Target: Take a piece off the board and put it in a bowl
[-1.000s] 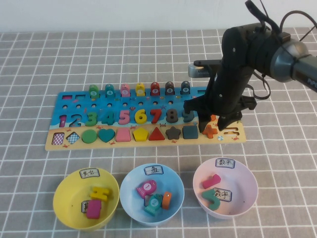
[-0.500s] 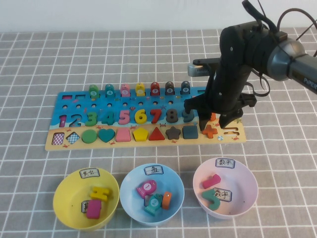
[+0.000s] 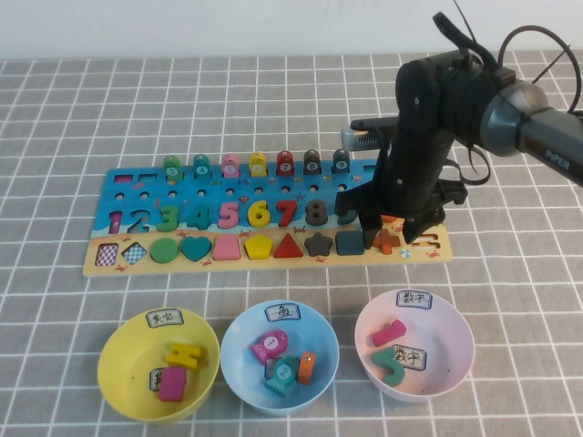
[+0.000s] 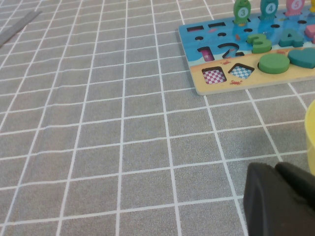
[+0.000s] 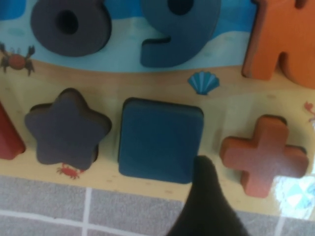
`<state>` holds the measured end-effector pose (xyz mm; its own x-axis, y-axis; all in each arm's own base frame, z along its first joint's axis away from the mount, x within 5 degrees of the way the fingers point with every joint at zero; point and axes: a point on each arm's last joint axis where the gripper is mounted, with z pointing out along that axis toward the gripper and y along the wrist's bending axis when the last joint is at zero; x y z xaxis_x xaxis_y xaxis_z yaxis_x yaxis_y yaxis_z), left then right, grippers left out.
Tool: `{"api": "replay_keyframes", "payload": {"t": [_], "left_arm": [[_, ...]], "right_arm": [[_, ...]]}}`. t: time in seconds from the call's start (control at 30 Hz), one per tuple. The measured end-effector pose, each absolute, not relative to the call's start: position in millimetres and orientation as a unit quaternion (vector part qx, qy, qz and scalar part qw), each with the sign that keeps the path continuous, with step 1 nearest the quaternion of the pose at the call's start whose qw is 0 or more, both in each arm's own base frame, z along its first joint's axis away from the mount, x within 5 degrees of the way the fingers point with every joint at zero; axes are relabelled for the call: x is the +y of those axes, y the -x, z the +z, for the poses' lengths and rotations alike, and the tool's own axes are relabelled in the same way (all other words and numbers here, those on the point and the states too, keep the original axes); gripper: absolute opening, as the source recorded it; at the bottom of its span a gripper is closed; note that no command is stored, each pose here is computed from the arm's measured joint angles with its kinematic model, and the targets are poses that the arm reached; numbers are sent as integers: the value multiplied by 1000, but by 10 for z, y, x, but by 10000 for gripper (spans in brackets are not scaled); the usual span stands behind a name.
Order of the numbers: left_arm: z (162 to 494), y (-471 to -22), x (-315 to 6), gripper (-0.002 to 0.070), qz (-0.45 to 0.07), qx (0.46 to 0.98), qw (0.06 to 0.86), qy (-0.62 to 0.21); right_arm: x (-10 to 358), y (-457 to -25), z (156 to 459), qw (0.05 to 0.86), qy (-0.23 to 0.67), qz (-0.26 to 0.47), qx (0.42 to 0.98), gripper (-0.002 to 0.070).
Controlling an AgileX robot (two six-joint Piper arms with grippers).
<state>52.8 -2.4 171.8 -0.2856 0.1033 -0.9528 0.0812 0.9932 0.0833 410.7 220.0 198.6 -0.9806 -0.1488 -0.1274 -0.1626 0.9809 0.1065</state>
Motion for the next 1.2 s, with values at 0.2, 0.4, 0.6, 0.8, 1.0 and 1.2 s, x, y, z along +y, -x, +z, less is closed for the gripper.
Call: {"api": "replay_keyframes", "payload": {"t": [0.2,0.4,0.6,0.8,1.0,1.2], "left_arm": [[1718,-528,-24,-3,9,802,595,-58],[1718,-528,-24,-3,9,802,595,-58],[1718,-528,-24,-3,9,802,595,-58],[1718,-528,-24,-3,9,802,595,-58],[1718,-528,-24,-3,9,802,595,-58],[1718,-528,-24,-3,9,802,595,-58]], "right_arm": [[2195,-4117,1984,62,78,54,994,417],[2203,-4137,1946,66,78,54,993,417],[2205,-4149,1912,65,79,52,993,417],[2204,-4154,1890,65,79,49,994,402],[2200,-4158,1881,65,80,46,994,343],[2200,-4158,1881,65,80,46,994,324]]}}
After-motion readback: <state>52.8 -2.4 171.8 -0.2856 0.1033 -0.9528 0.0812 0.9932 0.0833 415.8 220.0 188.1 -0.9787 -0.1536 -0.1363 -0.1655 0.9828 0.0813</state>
